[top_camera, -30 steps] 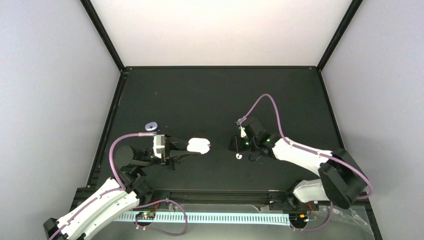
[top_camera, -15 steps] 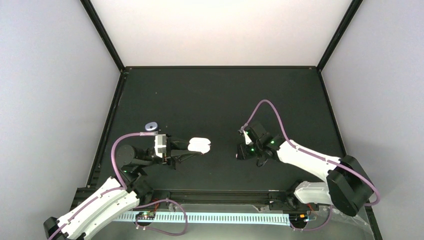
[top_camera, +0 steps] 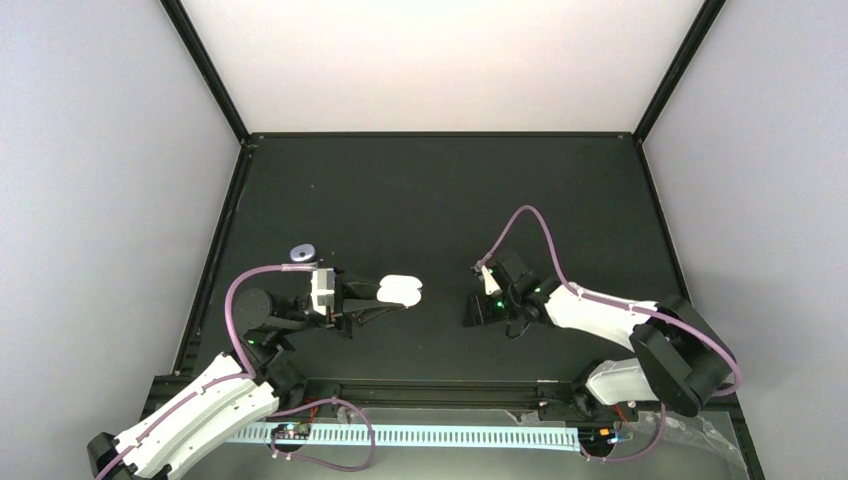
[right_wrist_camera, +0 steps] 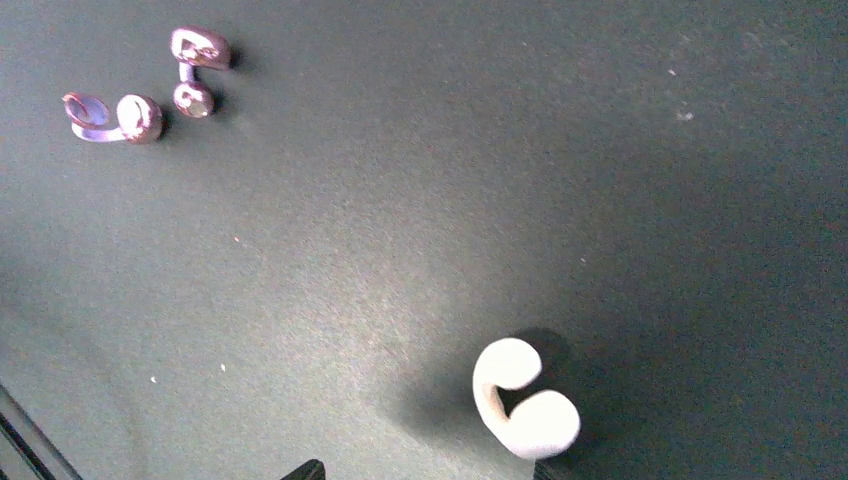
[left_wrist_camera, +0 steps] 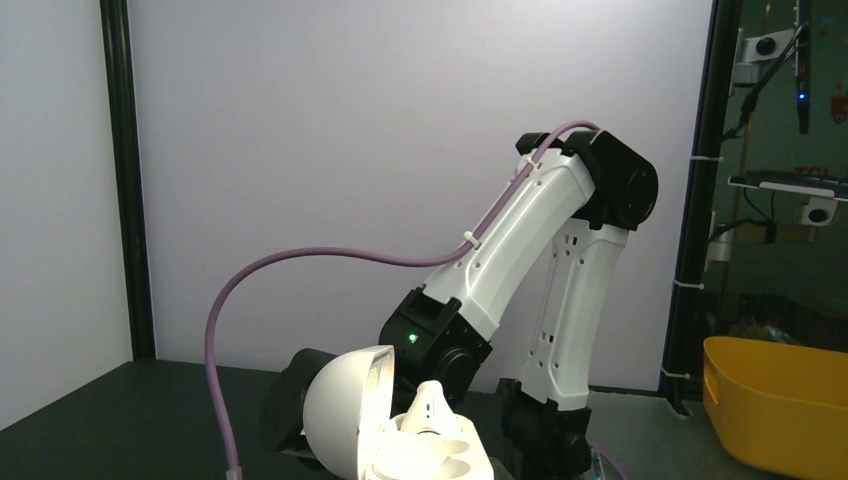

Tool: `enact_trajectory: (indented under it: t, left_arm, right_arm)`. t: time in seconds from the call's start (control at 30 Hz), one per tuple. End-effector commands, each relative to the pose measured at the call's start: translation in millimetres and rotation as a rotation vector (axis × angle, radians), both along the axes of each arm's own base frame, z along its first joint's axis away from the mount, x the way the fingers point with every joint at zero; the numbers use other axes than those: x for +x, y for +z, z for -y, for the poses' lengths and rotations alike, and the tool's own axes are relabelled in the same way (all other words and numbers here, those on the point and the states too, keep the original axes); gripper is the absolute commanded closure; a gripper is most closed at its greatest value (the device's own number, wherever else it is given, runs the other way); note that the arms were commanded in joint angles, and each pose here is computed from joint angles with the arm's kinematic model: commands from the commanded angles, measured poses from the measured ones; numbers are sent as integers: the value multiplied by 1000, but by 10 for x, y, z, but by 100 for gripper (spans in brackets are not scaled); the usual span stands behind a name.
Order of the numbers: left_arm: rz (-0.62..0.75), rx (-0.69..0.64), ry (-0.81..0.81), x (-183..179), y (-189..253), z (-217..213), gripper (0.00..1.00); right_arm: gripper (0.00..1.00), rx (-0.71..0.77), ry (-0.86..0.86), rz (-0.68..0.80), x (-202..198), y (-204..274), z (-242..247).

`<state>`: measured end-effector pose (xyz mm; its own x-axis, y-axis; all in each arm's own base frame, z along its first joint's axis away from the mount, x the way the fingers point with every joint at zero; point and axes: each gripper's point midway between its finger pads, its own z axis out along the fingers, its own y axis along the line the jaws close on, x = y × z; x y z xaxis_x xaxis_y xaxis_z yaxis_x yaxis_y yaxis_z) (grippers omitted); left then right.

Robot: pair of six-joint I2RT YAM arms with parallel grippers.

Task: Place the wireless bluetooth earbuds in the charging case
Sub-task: Pick up the earbud from the center of the board.

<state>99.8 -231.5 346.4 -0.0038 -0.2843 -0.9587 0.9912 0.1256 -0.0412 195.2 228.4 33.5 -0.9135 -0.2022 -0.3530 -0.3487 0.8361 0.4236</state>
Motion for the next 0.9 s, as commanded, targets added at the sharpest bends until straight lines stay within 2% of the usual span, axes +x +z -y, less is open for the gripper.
enact_trajectory:
  t: [0.0, 0.27, 0.53, 0.87]
  left_arm:
    - [32, -10, -3, -35, 56, -10, 98]
    - [35, -11, -4, -45, 60, -17, 98]
    - [37, -14, 0, -40, 63, -19, 98]
    - [33, -4, -13, -49, 41, -1, 98]
  right_arm:
    - [46, 45, 5, -8, 50, 13, -125]
    - [47, 28, 5, 35, 122, 76, -109]
    - [52, -74, 54, 176, 198, 418, 50]
    - [55, -85, 150, 138, 229, 308, -133]
